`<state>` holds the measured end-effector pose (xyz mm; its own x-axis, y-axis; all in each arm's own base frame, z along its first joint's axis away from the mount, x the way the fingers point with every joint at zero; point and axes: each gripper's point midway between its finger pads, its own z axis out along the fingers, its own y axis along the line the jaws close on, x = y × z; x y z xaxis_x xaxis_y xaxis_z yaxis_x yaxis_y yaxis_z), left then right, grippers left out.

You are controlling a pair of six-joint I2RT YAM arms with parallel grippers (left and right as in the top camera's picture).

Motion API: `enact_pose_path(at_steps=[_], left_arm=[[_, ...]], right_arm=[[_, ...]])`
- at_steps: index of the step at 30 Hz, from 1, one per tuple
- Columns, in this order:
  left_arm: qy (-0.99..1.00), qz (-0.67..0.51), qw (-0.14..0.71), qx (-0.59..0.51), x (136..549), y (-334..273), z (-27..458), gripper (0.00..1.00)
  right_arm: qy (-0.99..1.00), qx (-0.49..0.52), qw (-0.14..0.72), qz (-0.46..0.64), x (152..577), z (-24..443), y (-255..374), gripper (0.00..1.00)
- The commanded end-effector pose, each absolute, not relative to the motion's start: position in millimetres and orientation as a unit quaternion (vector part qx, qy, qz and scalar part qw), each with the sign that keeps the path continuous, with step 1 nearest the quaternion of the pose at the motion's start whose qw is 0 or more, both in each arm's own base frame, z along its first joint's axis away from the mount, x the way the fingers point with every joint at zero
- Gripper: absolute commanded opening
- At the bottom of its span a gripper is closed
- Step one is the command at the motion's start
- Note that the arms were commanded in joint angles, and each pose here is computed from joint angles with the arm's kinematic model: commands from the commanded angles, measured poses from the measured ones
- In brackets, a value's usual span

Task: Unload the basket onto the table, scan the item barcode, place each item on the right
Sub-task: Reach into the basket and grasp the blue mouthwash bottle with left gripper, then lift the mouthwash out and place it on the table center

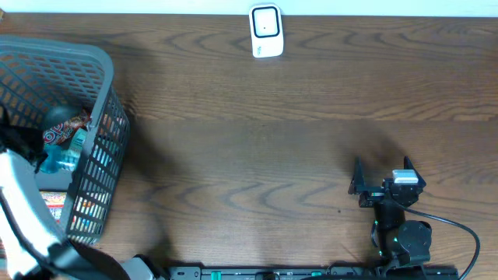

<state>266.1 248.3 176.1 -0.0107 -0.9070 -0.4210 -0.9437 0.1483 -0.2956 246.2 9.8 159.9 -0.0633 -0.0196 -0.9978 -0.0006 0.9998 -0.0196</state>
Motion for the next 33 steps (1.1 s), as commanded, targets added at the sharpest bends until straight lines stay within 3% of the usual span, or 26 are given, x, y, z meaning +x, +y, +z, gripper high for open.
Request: enact_pose_path(at_steps=[1,12,21,33], left_arm=[[0.691,0.026,0.34,-0.637,261.7,242.8,227.0,0.14],[0.645,-0.085,0.496,-0.575,259.0,194.2,331.6,0.14],[0.594,-0.184,0.561,-0.546,248.4,153.8,387.6,0.14],[0.69,-0.367,0.473,-0.406,306.1,30.6,388.3,0.14]], right_arm=[[0.73,-0.009,0.683,-0.01,246.1,158.6,10.0,0.99],[0.73,-0.008,0.683,-0.01,246.1,158.5,9.9,0.99],[0.73,-0.009,0.683,-0.01,246.1,158.5,10.0,0.99],[0.73,-0.009,0.683,-0.01,246.1,158.5,10.0,0.99]])
